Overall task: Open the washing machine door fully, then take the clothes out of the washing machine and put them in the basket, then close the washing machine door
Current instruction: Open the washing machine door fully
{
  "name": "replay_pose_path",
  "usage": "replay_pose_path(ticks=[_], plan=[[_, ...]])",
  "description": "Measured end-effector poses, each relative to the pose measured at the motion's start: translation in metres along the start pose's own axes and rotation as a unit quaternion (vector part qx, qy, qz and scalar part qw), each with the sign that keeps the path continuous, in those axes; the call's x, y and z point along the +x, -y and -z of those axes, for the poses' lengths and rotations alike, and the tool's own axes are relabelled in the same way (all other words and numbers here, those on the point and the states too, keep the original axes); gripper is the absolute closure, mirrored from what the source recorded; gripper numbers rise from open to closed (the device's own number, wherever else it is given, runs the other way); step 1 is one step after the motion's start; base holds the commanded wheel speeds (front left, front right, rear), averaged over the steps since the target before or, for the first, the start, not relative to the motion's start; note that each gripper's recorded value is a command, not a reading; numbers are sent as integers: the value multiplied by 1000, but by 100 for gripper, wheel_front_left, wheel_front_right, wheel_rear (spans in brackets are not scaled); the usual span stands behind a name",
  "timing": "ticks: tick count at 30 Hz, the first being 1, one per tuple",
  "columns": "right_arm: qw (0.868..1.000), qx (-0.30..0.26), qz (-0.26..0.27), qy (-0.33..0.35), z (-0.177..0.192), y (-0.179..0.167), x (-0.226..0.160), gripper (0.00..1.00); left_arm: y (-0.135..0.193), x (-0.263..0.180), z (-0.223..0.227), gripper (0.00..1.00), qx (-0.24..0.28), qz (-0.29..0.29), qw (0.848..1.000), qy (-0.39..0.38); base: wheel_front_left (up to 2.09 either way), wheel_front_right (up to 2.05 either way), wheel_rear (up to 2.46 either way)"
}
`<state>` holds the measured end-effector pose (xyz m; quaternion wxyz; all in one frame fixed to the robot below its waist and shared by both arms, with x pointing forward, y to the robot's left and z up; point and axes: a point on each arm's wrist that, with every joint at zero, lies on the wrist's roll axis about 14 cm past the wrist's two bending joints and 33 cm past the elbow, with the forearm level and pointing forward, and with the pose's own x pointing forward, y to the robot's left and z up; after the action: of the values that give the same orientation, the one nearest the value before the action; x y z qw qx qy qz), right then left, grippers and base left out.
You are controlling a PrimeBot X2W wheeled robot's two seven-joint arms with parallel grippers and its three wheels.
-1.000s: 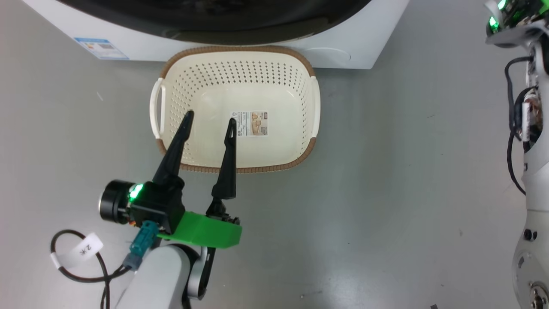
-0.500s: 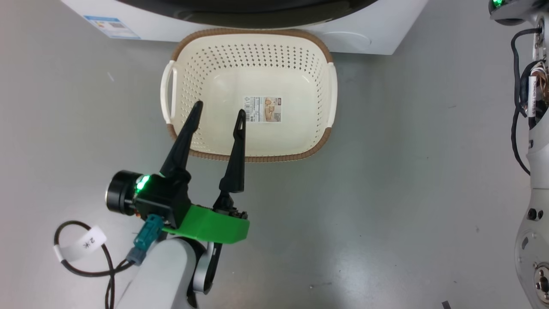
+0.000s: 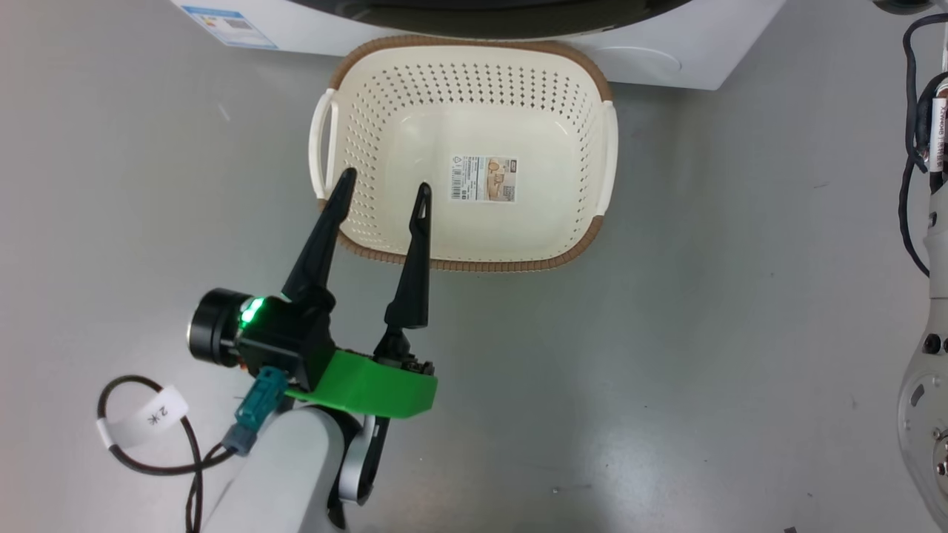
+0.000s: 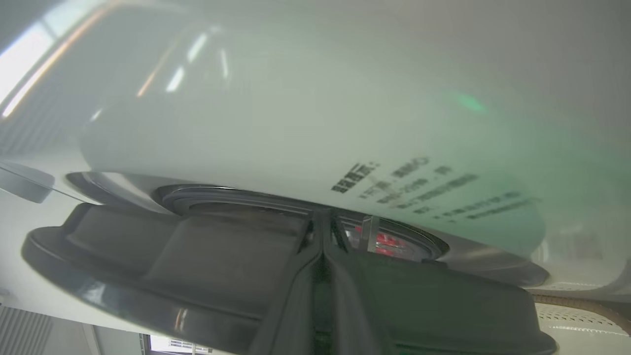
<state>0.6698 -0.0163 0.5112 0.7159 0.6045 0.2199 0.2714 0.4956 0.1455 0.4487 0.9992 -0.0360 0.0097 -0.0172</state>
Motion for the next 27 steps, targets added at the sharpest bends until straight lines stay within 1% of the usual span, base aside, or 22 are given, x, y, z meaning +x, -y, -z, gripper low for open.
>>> replay_pose_path(ticks=[6, 21, 27], plan=[[1000, 0, 1, -11, 2, -2, 5, 100, -3, -2, -1, 0, 0, -5, 1000, -1, 0, 0, 0], [999, -5, -2, -40, 9, -15, -3, 100, -10, -3, -20, 0, -2, -18, 1000, 22, 0, 0, 0], [998, -11, 6, -53, 15, -14, -8, 100, -21, -1, -27, 0, -4, -35, 999, 33, 0, 0, 0]])
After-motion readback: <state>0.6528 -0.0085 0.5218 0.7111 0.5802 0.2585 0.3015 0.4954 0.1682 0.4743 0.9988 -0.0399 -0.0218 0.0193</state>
